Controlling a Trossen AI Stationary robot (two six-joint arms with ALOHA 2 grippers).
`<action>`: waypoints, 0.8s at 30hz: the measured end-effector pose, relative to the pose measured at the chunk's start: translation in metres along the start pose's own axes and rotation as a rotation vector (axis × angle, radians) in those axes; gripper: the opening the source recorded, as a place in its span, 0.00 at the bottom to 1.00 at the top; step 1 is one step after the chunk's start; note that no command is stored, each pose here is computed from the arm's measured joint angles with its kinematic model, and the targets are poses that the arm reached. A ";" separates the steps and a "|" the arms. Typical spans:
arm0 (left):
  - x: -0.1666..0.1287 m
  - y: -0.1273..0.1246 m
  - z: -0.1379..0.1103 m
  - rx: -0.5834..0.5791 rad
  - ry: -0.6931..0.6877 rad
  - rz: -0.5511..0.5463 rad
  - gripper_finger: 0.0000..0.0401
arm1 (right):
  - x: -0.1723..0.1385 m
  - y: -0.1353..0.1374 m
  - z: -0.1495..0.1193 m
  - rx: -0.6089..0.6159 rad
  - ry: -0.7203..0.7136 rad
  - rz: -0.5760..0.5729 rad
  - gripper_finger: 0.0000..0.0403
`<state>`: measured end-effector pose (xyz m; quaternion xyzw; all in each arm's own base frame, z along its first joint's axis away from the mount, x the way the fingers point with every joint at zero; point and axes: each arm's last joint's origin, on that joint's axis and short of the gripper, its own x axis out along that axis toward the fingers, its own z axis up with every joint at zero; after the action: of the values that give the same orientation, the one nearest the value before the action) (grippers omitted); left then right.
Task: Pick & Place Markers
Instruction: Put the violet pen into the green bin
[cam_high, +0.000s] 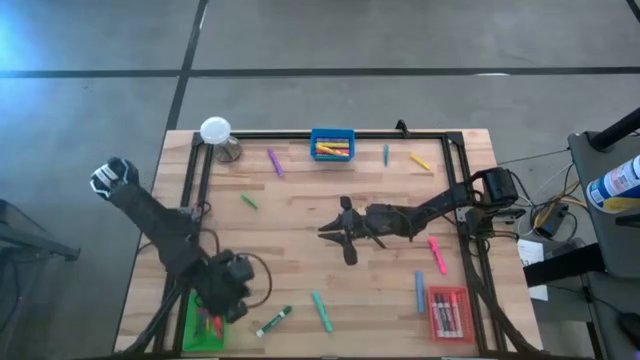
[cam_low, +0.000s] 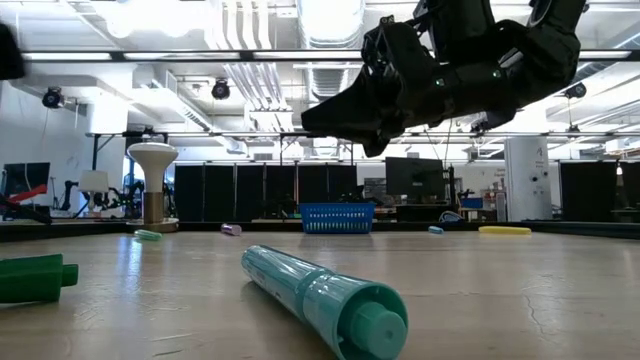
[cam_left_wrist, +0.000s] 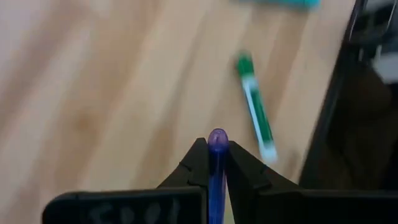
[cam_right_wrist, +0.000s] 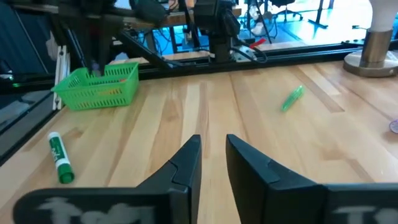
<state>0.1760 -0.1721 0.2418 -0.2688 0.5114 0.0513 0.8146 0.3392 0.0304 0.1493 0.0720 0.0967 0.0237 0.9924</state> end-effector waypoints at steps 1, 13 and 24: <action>0.001 -0.004 -0.005 -0.011 0.041 -0.006 0.06 | 0.000 0.000 0.000 -0.001 0.002 0.001 0.16; 0.014 -0.018 -0.058 -0.086 0.302 0.029 0.08 | 0.000 0.003 -0.001 -0.006 0.005 0.009 0.15; 0.015 -0.013 -0.060 -0.102 0.337 0.084 0.10 | 0.000 0.003 -0.001 -0.005 0.005 0.009 0.15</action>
<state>0.1392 -0.2159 0.2141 -0.2929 0.6481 0.0656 0.6999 0.3386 0.0335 0.1489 0.0697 0.0987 0.0288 0.9923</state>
